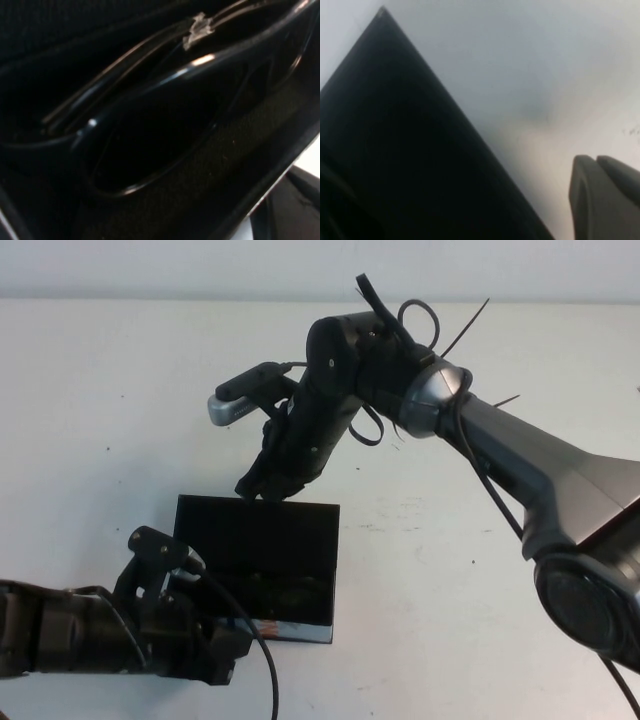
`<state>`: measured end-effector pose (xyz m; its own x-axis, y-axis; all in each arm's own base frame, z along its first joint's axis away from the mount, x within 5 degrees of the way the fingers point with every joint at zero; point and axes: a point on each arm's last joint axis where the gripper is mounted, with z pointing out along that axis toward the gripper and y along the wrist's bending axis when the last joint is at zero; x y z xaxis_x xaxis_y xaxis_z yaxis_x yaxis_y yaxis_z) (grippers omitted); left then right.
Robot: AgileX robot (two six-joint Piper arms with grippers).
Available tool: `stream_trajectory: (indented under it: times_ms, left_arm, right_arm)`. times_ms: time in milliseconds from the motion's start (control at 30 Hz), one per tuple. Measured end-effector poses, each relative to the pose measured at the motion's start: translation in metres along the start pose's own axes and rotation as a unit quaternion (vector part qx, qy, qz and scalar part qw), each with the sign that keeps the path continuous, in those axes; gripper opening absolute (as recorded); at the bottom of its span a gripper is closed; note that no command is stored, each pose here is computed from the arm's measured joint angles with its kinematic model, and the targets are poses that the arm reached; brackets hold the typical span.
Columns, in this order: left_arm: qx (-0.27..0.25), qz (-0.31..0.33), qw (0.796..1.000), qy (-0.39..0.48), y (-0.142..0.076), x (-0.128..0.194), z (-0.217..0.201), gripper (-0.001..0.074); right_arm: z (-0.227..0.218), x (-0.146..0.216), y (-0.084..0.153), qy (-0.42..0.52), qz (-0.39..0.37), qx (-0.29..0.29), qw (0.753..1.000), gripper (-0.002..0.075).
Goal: Return glasses to glasses case
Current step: Close the glasses case
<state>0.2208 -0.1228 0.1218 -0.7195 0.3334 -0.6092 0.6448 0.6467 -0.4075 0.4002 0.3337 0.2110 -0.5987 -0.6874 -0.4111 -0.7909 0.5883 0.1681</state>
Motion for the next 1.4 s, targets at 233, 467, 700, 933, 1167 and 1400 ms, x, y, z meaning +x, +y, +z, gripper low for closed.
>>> stream_trajectory:
  times_ms: [233,467,700,933,1167,1400]
  left_arm:
    - [0.001,0.003,1.000,0.001,0.000,0.000,0.000,-0.0001]
    - [0.001,0.008,1.000,0.001,0.000,0.000,0.000,-0.0001]
    - [0.001,0.016,1.000,0.001,0.000,0.000,0.000,-0.0001]
    - [0.001,0.019,1.000,0.001,0.000,0.000,0.000,-0.0001]
    - [0.001,0.019,1.000,0.001,0.000,0.000,0.000,-0.0001]
    - [0.000,0.020,1.000,0.001,0.000,0.000,0.000,-0.0001]
  right_arm:
    - [-0.015,-0.005,0.005,-0.002,-0.006,-0.018,1.000,-0.0013]
    - [-0.038,-0.011,0.015,-0.028,0.012,-0.042,0.999,-0.0013]
    - [-0.042,-0.012,0.020,-0.027,0.012,-0.034,0.999,-0.0013]
    - [-0.029,-0.008,0.005,-0.009,0.009,0.025,1.000,-0.0013]
    - [0.002,0.001,-0.003,0.025,0.021,0.018,0.999,-0.0013]
    - [-0.006,-0.003,0.003,0.008,0.021,-0.006,1.000,-0.0013]
